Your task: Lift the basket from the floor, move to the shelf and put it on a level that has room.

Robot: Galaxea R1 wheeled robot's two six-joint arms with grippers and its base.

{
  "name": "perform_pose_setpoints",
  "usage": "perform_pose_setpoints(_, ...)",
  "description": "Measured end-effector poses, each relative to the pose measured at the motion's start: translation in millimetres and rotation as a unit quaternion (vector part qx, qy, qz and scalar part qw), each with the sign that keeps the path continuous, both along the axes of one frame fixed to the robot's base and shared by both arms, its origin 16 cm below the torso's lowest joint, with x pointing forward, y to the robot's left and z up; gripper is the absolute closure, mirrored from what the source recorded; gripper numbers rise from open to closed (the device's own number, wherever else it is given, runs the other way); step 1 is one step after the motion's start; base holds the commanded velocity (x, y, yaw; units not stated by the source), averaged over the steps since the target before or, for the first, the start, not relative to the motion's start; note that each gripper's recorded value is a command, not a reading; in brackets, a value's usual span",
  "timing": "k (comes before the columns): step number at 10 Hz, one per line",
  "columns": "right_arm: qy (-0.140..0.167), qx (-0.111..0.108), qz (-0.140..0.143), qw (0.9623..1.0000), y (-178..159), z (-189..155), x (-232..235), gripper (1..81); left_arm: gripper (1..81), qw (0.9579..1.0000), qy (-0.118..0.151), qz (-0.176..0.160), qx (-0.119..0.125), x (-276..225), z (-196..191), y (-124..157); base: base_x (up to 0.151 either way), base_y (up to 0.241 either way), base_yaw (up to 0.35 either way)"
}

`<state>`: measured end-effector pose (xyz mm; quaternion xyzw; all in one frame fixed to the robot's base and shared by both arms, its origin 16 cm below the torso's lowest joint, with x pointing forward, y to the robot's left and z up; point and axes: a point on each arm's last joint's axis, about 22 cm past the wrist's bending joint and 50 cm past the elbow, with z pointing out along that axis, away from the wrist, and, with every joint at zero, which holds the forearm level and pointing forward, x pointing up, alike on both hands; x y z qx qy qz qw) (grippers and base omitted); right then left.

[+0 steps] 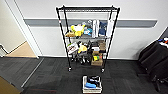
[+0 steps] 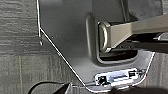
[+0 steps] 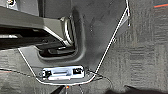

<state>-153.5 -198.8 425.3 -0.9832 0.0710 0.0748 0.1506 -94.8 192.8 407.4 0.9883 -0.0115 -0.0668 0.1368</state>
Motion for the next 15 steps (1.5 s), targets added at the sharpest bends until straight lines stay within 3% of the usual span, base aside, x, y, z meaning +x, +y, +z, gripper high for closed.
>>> perform_pose_setpoints(7, 0.000, 0.000, 0.000, 1.0000, -0.4, -0.1, 0.7, 1.0, 1.0, 1.0000, 0.000, 0.000, -0.001, 0.6, 0.0, -0.5, 0.146, -0.080, 0.000)
perform_pose_setpoints(15, 0.000, -0.001, 0.000, 1.0000, -0.8, -0.2, 0.1, 1.0, 1.0, 1.0000, 0.000, 0.001, -0.003, -0.4, 0.4, -4.7, 0.138, 0.000, 0.000)
